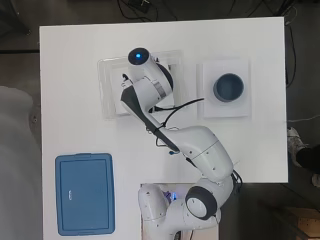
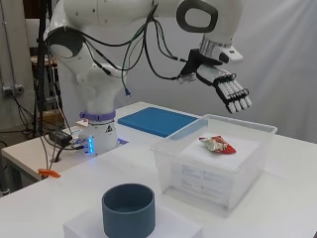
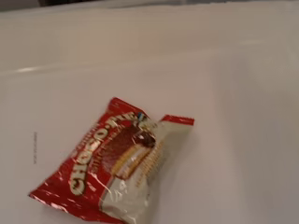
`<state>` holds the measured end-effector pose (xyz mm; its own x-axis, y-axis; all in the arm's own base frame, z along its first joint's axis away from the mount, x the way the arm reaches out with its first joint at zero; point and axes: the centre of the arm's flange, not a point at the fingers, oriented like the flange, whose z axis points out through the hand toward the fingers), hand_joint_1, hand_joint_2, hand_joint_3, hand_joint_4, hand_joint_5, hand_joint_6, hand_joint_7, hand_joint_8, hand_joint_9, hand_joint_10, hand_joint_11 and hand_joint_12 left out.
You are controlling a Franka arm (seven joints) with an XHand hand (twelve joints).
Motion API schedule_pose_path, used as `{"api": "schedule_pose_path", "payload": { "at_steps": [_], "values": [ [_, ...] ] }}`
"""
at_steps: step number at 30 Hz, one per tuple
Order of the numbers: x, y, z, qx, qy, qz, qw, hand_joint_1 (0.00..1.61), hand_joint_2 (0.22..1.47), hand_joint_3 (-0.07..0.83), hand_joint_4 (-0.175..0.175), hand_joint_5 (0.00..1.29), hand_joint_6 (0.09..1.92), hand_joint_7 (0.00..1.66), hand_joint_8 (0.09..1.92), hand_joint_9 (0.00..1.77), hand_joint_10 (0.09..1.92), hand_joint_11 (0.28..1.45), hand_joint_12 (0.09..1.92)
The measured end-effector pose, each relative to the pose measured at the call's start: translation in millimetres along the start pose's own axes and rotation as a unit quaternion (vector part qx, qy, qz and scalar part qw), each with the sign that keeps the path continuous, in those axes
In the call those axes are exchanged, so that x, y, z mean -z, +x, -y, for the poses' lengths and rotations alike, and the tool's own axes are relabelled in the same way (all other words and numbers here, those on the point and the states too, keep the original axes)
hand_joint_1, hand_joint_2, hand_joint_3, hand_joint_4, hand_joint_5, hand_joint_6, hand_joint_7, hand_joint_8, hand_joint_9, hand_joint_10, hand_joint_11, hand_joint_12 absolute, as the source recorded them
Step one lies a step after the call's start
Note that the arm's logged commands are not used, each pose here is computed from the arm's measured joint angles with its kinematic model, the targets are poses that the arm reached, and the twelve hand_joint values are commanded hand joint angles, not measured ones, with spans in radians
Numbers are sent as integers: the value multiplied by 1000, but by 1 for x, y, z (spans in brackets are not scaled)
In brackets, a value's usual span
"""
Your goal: Teleoperate dual arm-hand system to remove items from a box
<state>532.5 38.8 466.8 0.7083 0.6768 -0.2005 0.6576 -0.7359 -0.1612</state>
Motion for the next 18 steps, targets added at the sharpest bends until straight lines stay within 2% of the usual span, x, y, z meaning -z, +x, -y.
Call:
{"api": "schedule_pose_path", "payload": {
  "at_steps": [9, 18],
  "values": [
    [-62, -17, -38, -33, 47, 24, 998, 189, 996, -4, -11, 349, 87, 375, 87, 415, 87, 466, 87],
    [-83, -7, -46, -7, 64, 42, 997, 160, 951, -16, -15, 337, 87, 393, 87, 443, 87, 466, 87]
  ]
}}
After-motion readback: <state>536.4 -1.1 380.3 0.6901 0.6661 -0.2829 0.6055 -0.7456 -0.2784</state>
